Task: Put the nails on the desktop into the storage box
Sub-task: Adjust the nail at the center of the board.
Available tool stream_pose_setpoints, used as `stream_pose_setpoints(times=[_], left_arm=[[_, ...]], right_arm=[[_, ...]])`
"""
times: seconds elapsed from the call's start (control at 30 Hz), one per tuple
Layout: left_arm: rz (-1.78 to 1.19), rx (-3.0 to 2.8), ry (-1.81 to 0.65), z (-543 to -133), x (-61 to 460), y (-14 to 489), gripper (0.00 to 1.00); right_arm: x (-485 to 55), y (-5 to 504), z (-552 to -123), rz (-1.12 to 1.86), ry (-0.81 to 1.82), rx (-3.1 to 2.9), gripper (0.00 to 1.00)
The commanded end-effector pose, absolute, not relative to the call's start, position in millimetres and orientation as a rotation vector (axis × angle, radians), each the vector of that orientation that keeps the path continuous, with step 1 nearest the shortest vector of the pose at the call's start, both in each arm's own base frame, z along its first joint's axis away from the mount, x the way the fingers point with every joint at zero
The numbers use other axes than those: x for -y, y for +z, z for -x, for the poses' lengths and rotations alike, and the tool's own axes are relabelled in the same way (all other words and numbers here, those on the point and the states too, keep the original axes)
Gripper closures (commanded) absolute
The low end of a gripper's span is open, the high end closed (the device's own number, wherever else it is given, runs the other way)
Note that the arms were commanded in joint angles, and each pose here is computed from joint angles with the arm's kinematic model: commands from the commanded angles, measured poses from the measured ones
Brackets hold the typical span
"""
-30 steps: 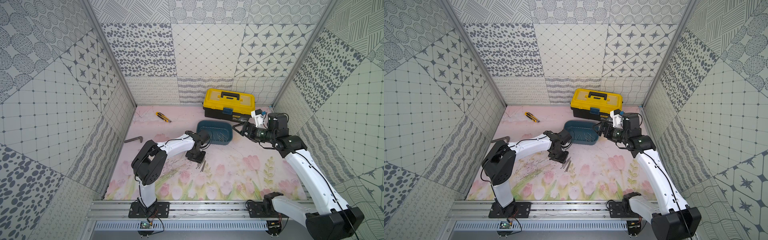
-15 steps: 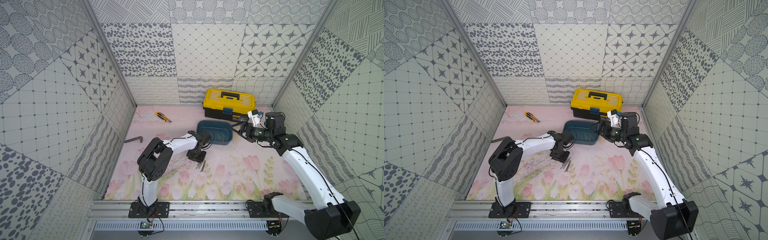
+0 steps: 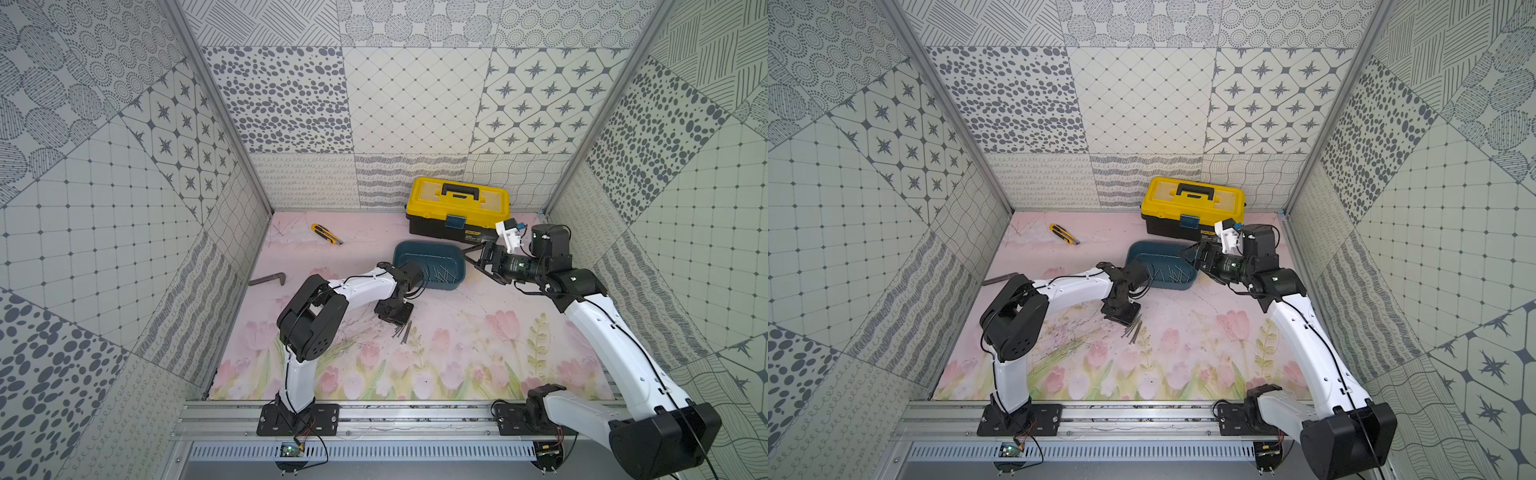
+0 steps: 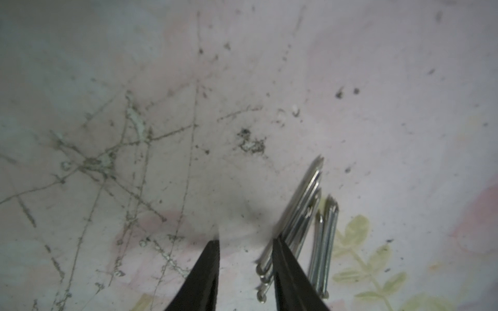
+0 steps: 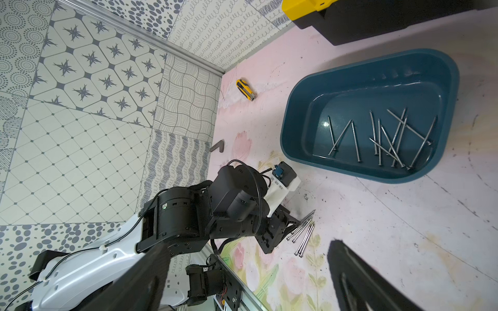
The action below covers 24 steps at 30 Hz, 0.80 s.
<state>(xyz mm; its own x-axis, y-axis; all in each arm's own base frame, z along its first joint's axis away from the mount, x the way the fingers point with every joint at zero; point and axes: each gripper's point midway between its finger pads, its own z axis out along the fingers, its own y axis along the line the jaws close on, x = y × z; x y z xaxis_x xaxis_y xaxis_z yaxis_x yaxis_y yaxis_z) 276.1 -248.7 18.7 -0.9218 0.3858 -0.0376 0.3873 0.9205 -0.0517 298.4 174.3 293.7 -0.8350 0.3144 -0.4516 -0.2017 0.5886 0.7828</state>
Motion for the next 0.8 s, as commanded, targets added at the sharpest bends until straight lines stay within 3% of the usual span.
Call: stream_pose_setpoints(times=[0.0, 0.77], left_arm=[[-0.684, -3.058, -0.039, -262, 250, 10, 0.64], [-0.624, -3.099, 0.092, -262, 232, 2, 0.67]], right_arm=[[-175, 301, -293, -0.055, 1.222, -2.221, 0.03], [-176, 303, -286, -0.043, 1.243, -2.214, 0.03]])
